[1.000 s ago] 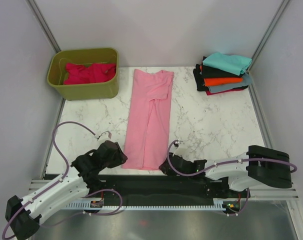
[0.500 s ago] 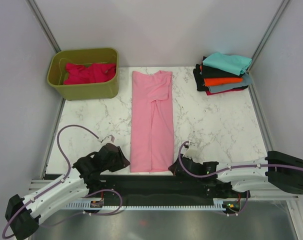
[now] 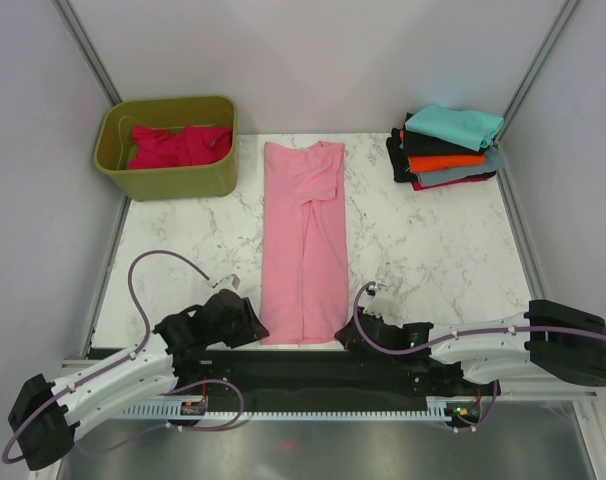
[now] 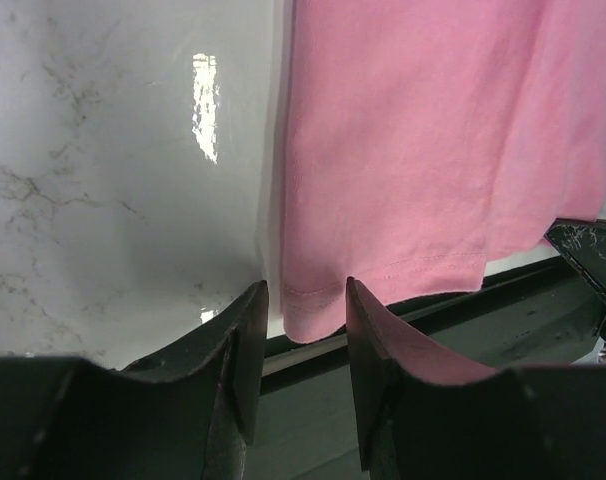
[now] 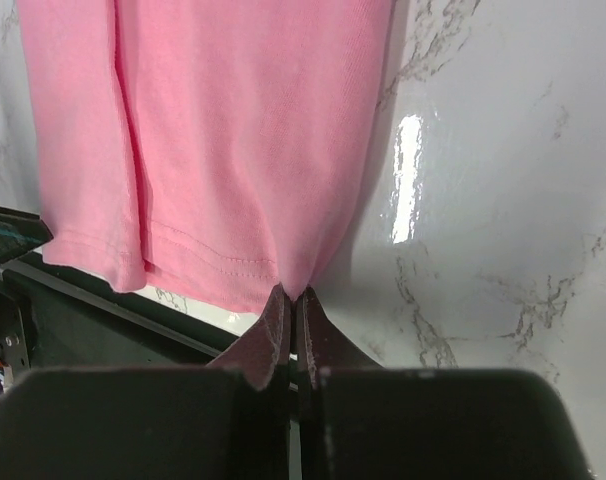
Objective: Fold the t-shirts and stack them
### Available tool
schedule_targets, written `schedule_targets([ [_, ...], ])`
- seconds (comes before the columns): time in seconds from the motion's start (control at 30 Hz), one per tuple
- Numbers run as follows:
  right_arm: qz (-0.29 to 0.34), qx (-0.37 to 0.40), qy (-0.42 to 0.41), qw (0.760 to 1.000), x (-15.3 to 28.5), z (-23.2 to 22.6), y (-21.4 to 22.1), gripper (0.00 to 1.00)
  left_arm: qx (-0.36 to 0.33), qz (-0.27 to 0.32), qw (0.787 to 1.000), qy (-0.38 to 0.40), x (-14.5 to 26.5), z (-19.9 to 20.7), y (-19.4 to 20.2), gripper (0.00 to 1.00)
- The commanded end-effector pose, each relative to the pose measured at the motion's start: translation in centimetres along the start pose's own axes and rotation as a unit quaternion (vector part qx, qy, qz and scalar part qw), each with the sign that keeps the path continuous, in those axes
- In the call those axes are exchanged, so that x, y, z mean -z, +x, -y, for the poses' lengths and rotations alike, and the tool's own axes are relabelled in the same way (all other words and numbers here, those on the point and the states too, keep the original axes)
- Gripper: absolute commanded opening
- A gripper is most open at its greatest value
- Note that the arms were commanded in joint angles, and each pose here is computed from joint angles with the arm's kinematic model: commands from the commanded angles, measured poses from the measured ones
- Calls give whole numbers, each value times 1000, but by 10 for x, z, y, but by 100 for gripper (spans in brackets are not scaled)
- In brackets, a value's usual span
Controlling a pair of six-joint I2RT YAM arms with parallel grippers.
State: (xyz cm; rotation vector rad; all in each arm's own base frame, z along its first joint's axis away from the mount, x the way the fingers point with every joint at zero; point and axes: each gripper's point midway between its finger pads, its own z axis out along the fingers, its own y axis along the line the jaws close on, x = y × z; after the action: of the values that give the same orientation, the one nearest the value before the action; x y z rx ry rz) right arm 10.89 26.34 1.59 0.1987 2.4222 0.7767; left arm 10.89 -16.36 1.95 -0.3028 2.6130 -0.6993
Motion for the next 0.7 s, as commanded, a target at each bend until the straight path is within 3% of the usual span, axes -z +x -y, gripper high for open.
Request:
schedule_targets([
  [0.0,-5,26,47,999,-1,29,5,0,13,2,1000,9,0,9,-1,44],
  [0.1,-4,23,46,999,1,32,4,0,14,-2,1000,11,-1,9,1,36],
  [0.3,-2,20,42,999,3,33,3,0,13,-3,1000,15,-1,10,3,30],
  [0.47,-6,29,43,999,4,30,3,0,7,-3,1000,21,0,16,3,3],
  [0.67,-1,51,39,998,18,7,-11,0,-17,6,999,50,14,44,-9,2],
])
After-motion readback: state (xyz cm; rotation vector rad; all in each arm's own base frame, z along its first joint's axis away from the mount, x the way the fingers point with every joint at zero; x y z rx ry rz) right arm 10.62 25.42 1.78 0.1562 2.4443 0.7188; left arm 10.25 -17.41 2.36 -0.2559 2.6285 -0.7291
